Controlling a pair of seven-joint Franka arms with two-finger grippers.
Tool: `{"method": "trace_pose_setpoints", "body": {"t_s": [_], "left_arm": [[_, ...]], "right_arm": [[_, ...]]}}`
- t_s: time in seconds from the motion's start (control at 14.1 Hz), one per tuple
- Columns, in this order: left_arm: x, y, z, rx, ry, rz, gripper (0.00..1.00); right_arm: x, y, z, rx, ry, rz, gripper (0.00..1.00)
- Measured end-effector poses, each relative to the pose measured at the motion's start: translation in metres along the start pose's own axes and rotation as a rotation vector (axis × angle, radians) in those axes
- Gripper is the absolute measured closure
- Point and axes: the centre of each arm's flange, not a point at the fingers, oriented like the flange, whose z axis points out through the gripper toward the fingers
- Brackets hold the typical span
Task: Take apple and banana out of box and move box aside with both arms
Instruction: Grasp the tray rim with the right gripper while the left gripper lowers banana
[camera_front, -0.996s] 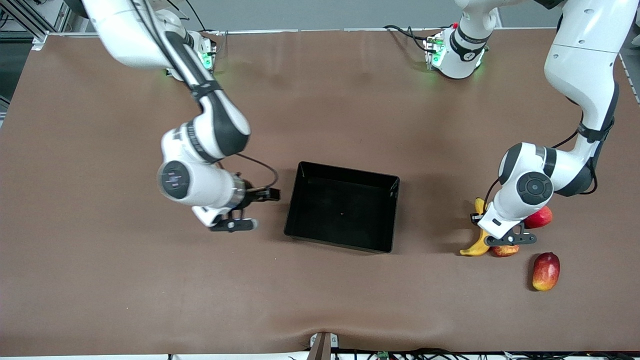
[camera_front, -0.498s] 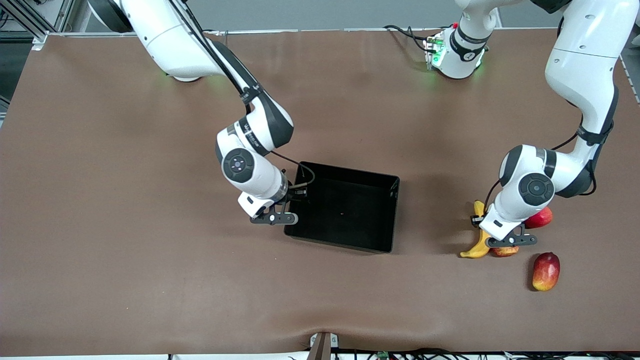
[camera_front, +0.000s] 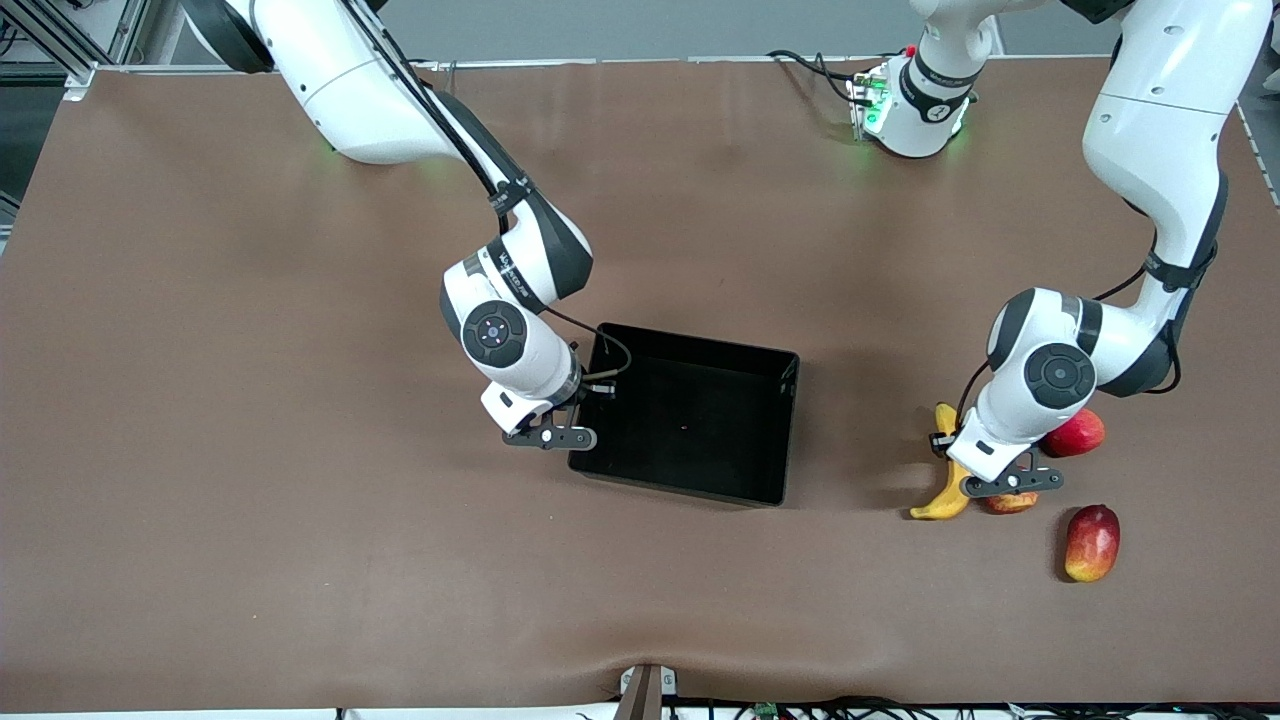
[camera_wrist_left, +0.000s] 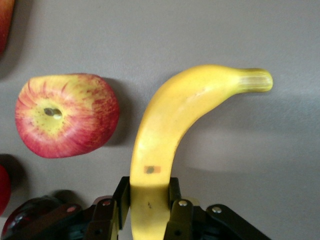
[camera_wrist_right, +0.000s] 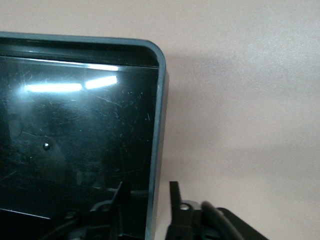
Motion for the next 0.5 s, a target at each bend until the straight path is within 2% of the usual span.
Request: {"method": "trace_pose_setpoints", "body": {"t_s": [0.14,0.21,0.5], "left_arm": [[0.004,-0.001,-0.004,-0.004,0.015,-0.016,0.65],[0.006,0.003,-0.008,-0.007,0.023,-0.029,0.65],[0.006,0.022,-0.014,-0.013,0.035,-0.031,0.65]], "right_arm": [[0.0,0.0,0.001,-0.002,-0.003,0.0,0.88],[0.0,0.0,0.0,-0.003,-0.003,0.011,0.94],[-0.001,0.0,-0.003,-0.018,-0.024,0.009,0.94]]}}
